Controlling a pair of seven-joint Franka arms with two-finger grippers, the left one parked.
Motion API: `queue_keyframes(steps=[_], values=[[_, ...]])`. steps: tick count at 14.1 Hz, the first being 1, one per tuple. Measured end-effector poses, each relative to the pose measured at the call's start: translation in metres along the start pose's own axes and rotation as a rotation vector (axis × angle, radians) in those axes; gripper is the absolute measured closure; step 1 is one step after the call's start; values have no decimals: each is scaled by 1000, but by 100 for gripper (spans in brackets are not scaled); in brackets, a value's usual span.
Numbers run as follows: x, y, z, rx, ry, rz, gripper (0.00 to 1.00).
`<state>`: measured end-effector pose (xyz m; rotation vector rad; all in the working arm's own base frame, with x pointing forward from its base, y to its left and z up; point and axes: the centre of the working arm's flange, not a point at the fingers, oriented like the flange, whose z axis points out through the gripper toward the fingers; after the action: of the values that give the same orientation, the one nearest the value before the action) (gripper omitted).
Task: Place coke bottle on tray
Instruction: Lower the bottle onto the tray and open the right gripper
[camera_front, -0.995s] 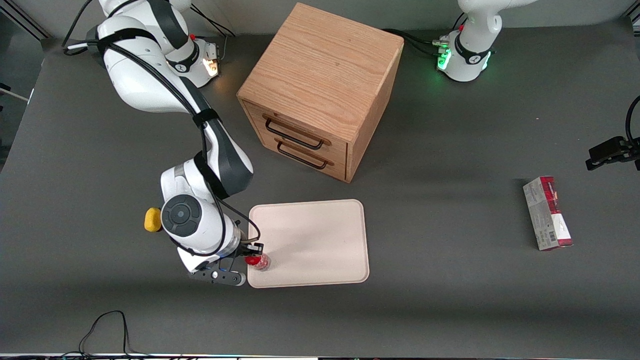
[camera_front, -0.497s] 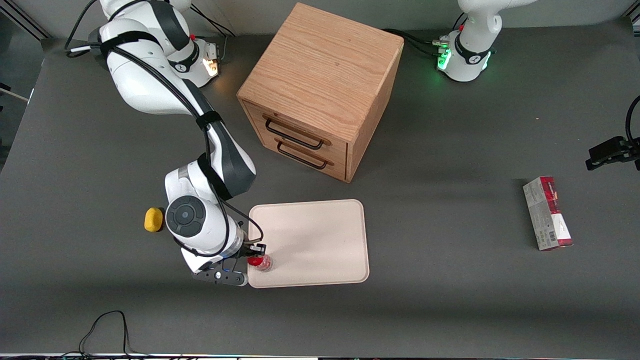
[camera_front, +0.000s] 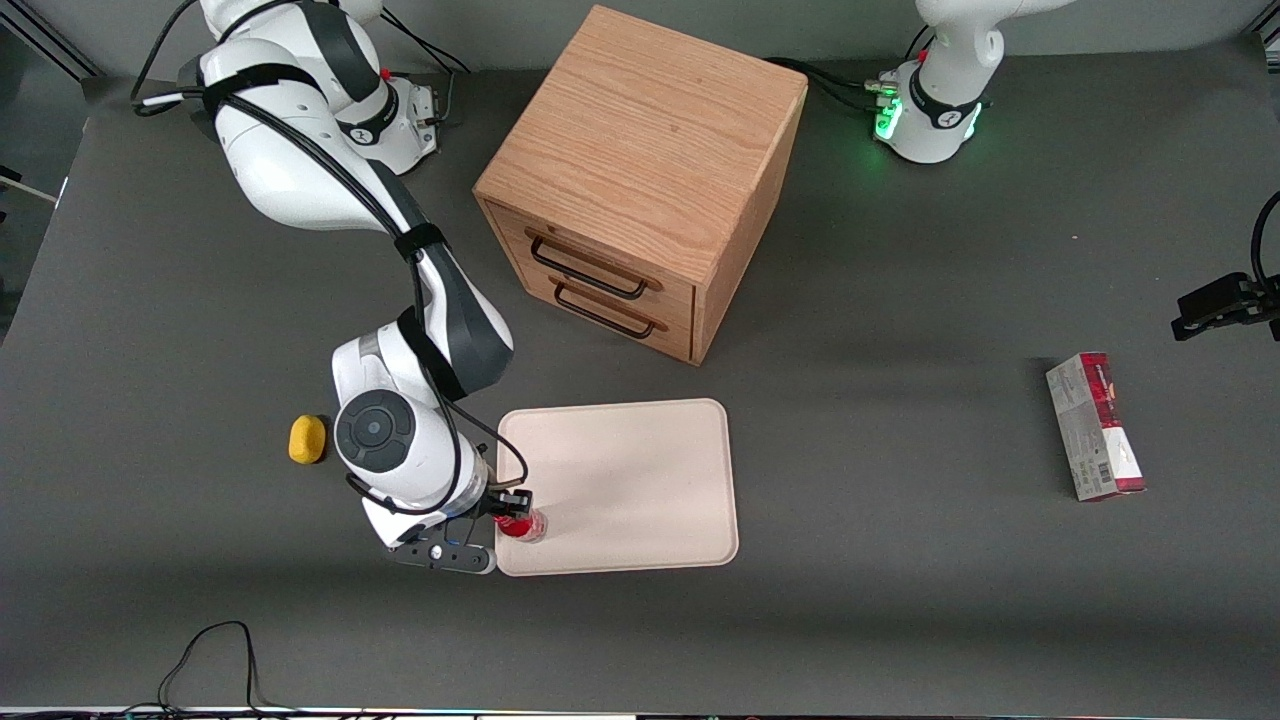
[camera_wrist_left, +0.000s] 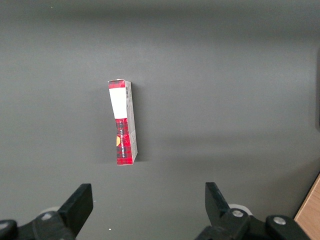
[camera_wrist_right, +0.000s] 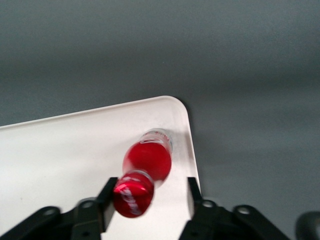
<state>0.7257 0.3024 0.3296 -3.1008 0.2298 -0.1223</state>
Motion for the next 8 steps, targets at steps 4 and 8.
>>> queue_keyframes(steps=[4, 8], values=[[0, -1, 0, -1, 2, -2, 0], [2, -1, -6, 5, 13, 1, 0]])
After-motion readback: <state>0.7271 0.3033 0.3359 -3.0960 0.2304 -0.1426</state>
